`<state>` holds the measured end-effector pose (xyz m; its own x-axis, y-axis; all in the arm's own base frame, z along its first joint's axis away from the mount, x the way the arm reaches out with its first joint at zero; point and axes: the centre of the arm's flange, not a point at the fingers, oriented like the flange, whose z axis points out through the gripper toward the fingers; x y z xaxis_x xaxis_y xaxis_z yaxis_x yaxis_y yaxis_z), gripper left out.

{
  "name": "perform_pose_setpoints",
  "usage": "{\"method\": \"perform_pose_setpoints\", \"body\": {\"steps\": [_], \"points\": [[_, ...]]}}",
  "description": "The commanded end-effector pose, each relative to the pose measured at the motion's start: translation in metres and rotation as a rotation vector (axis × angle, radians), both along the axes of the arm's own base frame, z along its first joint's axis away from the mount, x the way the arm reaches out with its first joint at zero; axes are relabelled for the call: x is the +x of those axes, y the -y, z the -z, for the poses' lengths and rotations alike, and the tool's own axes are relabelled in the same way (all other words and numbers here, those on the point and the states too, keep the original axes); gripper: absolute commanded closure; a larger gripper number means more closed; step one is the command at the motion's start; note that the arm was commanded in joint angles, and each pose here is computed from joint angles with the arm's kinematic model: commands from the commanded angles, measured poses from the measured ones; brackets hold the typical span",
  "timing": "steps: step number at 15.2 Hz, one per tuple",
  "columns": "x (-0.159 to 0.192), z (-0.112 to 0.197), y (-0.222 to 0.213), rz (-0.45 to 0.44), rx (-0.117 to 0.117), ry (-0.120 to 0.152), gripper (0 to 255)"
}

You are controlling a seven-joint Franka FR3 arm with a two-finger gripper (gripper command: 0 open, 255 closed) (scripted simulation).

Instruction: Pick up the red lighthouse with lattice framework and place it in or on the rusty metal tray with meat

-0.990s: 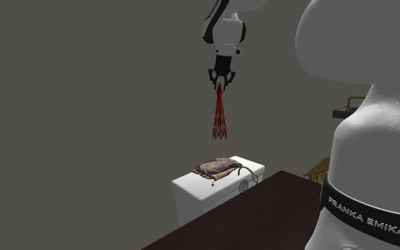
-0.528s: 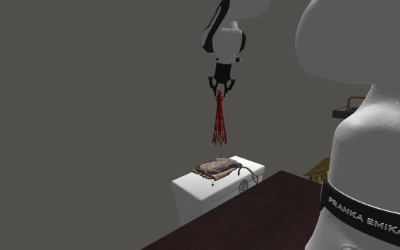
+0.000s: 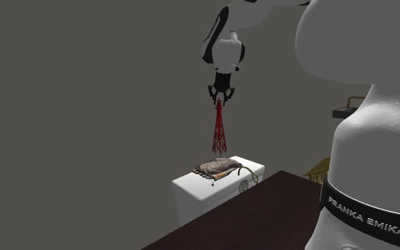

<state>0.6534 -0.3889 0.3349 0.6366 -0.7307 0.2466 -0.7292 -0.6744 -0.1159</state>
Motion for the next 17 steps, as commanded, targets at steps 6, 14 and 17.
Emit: {"method": "perform_pose_setpoints", "body": {"steps": [6, 14, 17], "points": [[0.0, 0.035, 0.001, 0.0, -0.001, 0.001, 255], [0.0, 0.058, 0.001, 0.0, -0.001, 0.001, 255], [0.0, 0.058, 0.001, 0.0, -0.001, 0.001, 255]]}}
